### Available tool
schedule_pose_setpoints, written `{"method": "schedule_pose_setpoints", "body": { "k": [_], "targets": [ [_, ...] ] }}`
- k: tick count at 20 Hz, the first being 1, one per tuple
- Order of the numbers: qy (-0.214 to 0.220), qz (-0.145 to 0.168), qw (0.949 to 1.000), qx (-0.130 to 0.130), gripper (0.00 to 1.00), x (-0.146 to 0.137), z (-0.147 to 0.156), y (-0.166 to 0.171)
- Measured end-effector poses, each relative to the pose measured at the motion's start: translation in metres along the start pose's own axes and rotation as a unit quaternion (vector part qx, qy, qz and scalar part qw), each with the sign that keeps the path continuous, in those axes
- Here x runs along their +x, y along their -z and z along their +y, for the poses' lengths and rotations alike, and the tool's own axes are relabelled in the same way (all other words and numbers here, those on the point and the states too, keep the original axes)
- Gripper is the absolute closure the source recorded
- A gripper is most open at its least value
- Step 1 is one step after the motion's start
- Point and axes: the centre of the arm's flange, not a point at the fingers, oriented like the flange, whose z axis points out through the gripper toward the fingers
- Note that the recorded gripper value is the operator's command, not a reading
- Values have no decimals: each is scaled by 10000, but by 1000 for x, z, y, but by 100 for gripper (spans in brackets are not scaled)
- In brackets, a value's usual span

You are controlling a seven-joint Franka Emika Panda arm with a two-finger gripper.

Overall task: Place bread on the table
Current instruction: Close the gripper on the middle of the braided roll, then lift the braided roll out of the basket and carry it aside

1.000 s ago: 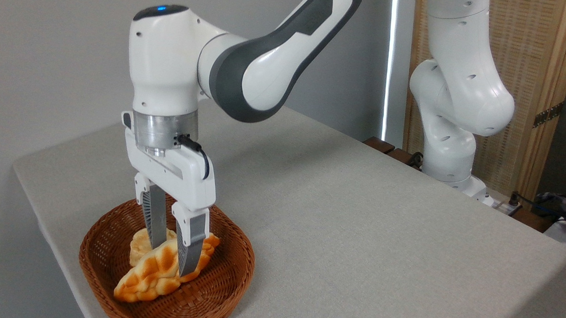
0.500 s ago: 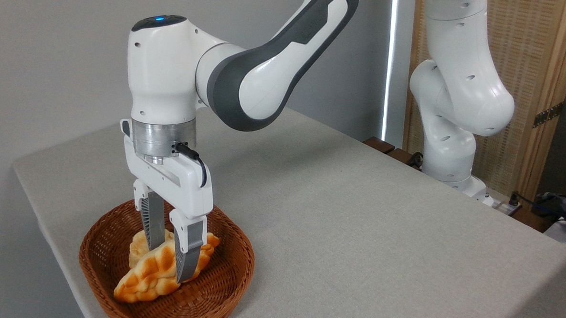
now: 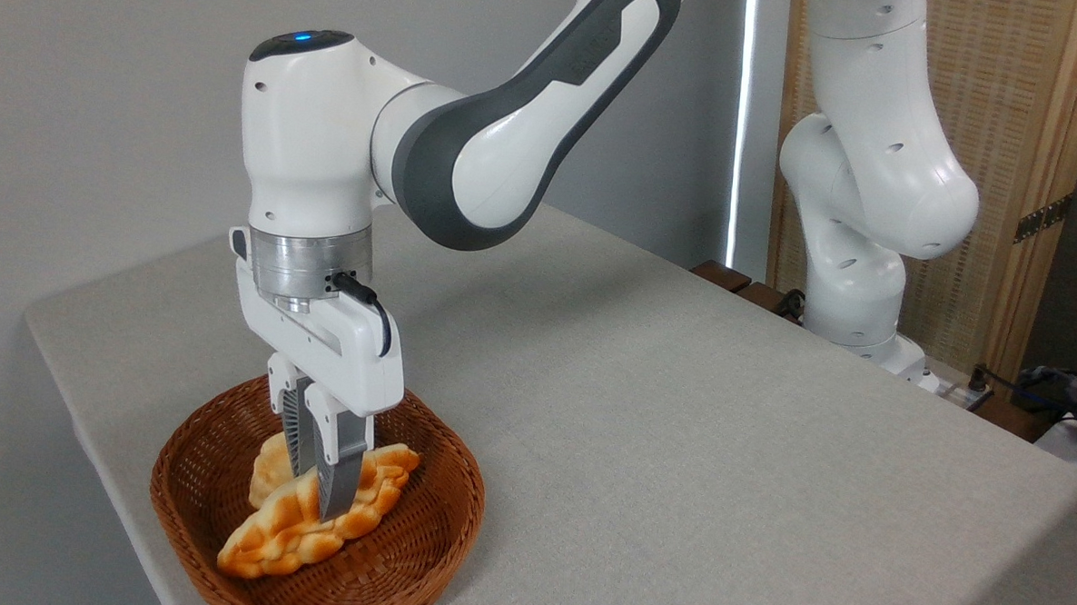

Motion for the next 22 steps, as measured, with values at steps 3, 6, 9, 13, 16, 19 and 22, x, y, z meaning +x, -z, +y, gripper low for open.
{"method": "schedule_pose_setpoints", "body": {
  "k": [3,6,9,13,16,19,22],
  "targets": [
    [-2,1,10000,0,90,0,0,0],
    [-1,10,10000,7,90,1,0,1],
    [2,62,10000,40,89,3,-2,7],
    [26,280,9995,158,89,4,-7,36],
    [51,324,9993,155,88,-1,-7,61],
    [76,212,9997,39,88,-12,-4,88],
    [84,52,9999,-107,88,-24,1,105]
  ]
}}
